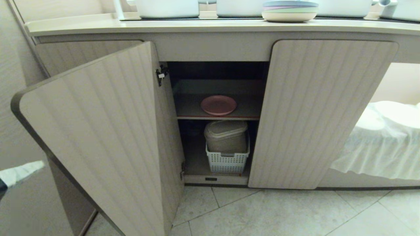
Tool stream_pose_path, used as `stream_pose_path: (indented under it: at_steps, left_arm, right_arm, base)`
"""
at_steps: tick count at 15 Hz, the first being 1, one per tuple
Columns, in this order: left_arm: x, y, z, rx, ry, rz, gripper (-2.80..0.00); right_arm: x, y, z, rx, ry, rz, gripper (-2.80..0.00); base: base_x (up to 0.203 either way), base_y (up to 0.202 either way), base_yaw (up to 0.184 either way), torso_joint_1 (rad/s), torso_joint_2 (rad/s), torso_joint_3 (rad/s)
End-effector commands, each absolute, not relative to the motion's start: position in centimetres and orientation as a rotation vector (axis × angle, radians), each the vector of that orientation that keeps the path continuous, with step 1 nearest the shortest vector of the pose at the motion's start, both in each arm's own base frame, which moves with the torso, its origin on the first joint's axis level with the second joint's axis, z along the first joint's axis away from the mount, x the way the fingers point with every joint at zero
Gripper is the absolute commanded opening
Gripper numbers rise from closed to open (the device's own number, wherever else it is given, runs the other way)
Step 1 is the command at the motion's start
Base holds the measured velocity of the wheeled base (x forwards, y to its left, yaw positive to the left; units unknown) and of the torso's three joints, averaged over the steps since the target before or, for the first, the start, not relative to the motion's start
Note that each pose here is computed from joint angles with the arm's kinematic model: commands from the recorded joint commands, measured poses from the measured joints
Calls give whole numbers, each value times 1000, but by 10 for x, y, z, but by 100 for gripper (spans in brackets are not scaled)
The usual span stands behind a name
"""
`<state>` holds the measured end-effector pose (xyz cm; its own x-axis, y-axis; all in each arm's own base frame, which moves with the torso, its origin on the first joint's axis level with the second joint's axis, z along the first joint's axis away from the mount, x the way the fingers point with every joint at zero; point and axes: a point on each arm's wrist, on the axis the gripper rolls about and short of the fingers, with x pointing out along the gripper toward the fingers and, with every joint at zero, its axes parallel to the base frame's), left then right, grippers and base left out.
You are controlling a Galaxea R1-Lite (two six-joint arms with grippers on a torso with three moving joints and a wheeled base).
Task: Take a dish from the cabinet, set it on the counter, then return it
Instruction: Close the cabinet door
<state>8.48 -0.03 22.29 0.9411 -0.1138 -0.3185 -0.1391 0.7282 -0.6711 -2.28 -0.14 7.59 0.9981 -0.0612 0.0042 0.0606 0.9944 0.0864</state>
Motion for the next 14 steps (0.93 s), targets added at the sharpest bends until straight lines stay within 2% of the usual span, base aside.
stream_pose_path:
  at_steps: [1, 6, 14]
  left_arm:
    - [100, -1, 217, -778, 420, 3, -280]
    - [120, 0, 214, -808, 408, -15, -280]
    - [118, -5, 217, -920, 505, -224, -280]
  right_arm:
    - [-23, -1, 76, 86, -8, -61, -280]
    - [-23, -1, 76, 86, -7, -61, -280]
    - [-23, -1, 76, 86, -8, -61, -280]
  base:
    - [0, 0, 0, 0, 0, 0]
    - [0, 0, 0, 0, 0, 0]
    - [0, 0, 0, 0, 0, 0]
